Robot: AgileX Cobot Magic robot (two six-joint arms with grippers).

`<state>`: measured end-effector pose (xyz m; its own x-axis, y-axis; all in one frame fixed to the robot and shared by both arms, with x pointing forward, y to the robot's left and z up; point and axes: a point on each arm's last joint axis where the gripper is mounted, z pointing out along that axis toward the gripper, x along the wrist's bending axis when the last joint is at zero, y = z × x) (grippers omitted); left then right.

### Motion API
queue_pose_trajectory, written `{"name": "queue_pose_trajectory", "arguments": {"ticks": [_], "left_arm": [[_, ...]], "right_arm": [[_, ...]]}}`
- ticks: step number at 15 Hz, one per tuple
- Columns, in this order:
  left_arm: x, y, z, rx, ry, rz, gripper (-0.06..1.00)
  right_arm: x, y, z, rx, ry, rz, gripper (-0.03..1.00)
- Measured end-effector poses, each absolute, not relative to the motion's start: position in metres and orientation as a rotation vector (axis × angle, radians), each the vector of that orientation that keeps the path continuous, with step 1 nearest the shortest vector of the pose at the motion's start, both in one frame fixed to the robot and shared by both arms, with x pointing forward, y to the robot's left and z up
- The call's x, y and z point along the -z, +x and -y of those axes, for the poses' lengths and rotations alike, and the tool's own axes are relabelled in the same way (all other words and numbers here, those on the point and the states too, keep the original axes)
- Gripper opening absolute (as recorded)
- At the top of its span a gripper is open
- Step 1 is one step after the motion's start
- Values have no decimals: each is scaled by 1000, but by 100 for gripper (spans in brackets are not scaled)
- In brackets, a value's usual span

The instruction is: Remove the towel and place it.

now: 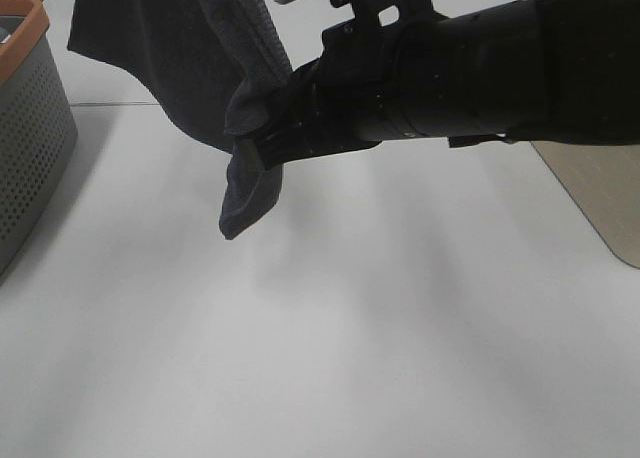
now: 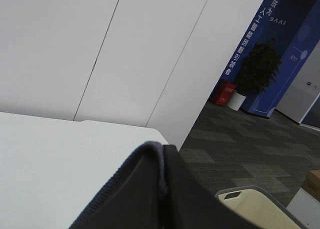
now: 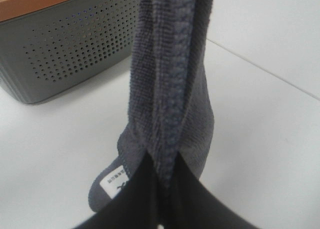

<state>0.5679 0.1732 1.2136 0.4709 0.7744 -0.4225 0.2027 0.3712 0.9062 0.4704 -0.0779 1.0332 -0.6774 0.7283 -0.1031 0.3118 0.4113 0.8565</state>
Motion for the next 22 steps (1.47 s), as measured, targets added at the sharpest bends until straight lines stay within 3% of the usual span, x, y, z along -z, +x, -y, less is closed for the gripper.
{"name": "queue_pose_trajectory", "arguments": {"ticks": [5,8,11,12,16,22], "left_arm": [[-1208,570,-176,-523,1179,-1078,0],[-1208,569,-176,-504,1177,-1076,0],[-1201,573,-170,-433,1188,-1080,0],[-1181,586,-159,-325,1222,-1096,0],[-1159,601,-153,-286,1256,-1130,0],[-1112,623,-135,-173,1307,-1206,0]], "right_arm": [[-1071,469,131,-1292,895,-2043,2],[-1071,472,134,-1403,869,-2085,2],[-1030,490,119,-1306,890,-2247,2],[-994,513,104,-1220,942,-2344,2],[-943,546,80,-1146,993,-2462,2],[-916,559,71,-1096,1010,-2507,2]]}}
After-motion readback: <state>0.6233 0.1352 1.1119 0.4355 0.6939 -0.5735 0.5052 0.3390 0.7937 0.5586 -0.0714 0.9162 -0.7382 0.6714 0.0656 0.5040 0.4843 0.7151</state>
